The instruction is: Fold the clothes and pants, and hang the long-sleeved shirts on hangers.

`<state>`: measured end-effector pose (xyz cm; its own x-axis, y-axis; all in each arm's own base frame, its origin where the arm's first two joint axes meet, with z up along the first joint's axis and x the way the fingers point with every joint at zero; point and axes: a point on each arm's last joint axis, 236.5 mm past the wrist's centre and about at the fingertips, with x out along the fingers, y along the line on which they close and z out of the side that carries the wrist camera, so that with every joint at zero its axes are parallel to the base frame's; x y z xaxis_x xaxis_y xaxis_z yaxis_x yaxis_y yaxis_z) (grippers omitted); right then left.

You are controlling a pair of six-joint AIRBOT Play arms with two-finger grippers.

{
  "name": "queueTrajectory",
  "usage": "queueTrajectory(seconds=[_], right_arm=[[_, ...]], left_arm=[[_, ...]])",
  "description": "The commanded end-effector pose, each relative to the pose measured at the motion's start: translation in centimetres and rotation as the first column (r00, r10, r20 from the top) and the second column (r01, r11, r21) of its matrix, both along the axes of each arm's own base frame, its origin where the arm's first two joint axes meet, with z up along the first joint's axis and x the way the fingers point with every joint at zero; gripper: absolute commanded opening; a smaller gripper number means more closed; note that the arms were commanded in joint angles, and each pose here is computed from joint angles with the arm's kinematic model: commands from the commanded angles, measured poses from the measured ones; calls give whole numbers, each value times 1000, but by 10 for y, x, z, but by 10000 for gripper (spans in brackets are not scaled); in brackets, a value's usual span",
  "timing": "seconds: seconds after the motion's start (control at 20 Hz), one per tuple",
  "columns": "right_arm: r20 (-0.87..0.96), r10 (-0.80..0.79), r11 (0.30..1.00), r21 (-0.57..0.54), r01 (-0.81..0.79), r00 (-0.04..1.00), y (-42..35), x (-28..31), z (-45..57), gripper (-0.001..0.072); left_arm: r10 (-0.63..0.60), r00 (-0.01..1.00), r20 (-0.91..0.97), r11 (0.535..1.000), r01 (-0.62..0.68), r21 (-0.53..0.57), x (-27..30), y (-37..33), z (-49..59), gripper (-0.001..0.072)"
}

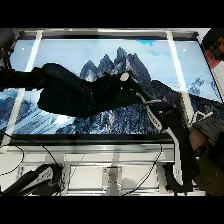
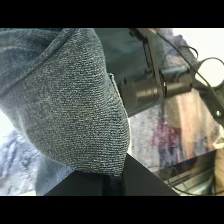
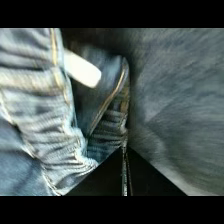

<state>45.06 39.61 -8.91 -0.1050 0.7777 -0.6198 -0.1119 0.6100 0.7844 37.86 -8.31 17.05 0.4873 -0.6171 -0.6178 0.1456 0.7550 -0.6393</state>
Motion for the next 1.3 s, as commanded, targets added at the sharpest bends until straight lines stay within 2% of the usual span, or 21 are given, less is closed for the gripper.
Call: queueTrajectory(seconds=[0.0,0.05,0.15,0.3,0.45,0.6,0.75,0.8,0.85,0.9,0.95,1.0,1.25], right_arm=[[66,-134,979,-144,142,989,-70,47,6,10],[109,-168,961,-204,187,980,-105,63,13,11],[191,-245,926,-245,287,951,-166,91,42,11],[307,-359,874,-220,433,881,-246,119,105,12],[393,-446,816,-191,546,804,-318,126,158,13],[424,-482,785,-180,593,767,-360,121,186,14],[410,-477,785,-199,587,778,-373,111,188,21],[405,-475,786,-204,584,781,-373,109,187,69],[404,-476,787,-200,583,781,-373,110,187,227],[405,-475,788,-199,582,781,-372,110,188,423],[412,-477,786,-195,586,776,-372,111,188,532],[413,-475,787,-195,585,777,-372,111,188,532],[443,-433,802,-208,560,785,-374,111,188,532]], left_arm=[[-24,1000,9,999,24,-24,6,-21,0,33],[-32,999,1,999,32,-34,10,-32,-4,33],[-64,998,5,997,64,-44,21,-63,-14,33],[-91,995,31,991,94,-98,41,-130,-24,33],[-106,989,106,968,127,-215,63,-212,-8,33],[-132,979,156,953,169,-251,79,-296,-12,33],[-49,972,230,946,119,-301,112,-356,-21,34],[-6,970,245,937,90,-336,121,-373,-24,35],[47,969,243,923,50,-381,130,-385,-27,37],[89,965,248,914,20,-405,135,-396,-32,159],[120,959,257,912,-4,-410,139,-401,-39,422],[136,956,260,913,-19,-408,141,-404,-46,624],[170,947,272,904,-40,-426,157,-390,-33,638]])
